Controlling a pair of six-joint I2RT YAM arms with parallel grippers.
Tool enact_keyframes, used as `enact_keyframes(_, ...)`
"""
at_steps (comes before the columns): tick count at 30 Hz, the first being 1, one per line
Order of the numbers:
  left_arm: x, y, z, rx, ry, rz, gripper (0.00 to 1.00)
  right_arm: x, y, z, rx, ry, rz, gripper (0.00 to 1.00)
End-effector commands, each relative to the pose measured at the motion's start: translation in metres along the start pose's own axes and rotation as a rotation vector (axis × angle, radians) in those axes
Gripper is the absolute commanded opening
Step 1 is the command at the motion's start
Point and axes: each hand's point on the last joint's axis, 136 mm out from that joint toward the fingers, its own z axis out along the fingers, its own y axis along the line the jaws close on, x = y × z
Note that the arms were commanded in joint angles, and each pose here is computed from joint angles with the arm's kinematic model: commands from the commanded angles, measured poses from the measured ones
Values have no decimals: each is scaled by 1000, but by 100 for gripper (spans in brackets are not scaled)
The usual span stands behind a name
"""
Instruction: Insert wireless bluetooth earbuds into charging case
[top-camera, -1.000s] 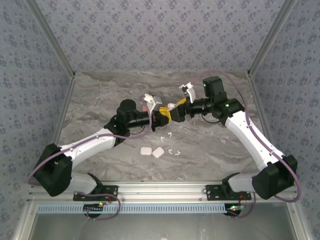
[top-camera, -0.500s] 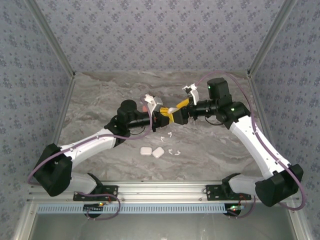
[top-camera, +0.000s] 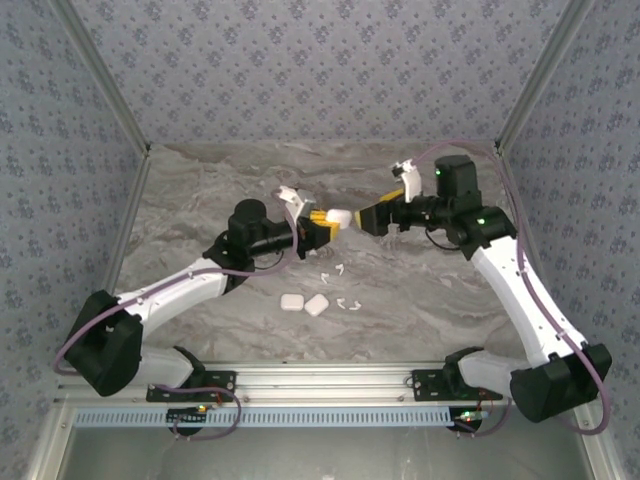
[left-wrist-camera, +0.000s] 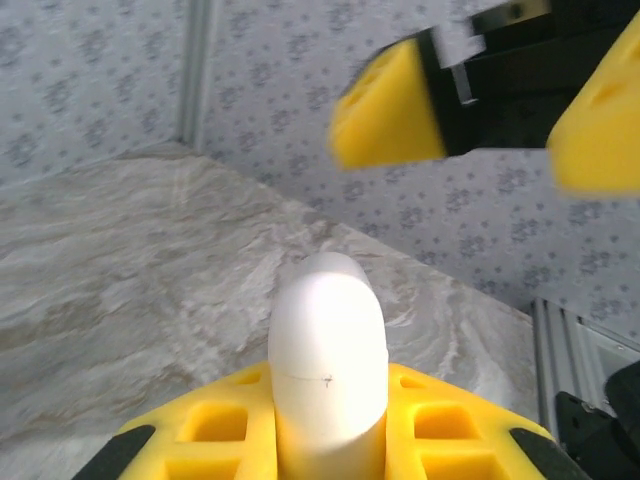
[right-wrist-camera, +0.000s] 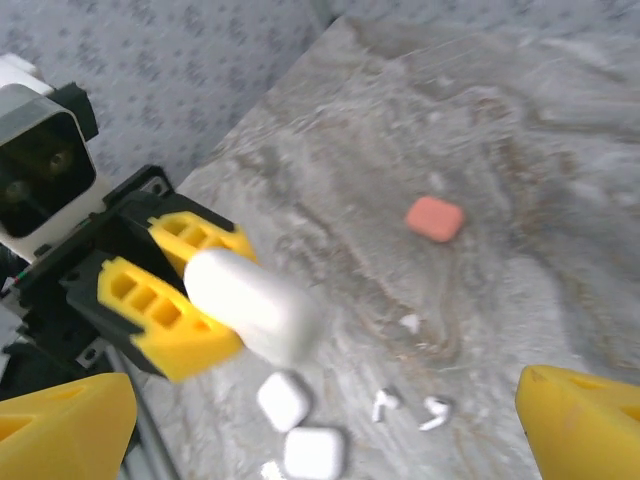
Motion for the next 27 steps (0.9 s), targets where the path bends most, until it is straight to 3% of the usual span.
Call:
enact_keyframes(1, 0, 34, -19, -104, -4, -122, 0, -6, -10, -15, 49, -84, 35, 100)
enact_keyframes(13, 88, 140, -65, -422, 171, -475, 0, -7, -33, -37, 121, -266, 181, 100)
enact_keyframes(21, 128, 164, -41, -404, 220, -643, 0, 3, -46, -33, 138, -298, 281, 100)
enact_keyframes(27, 148, 171, -22, -394, 268, -694, 2, 10, -49, -32, 152, -279, 290, 100)
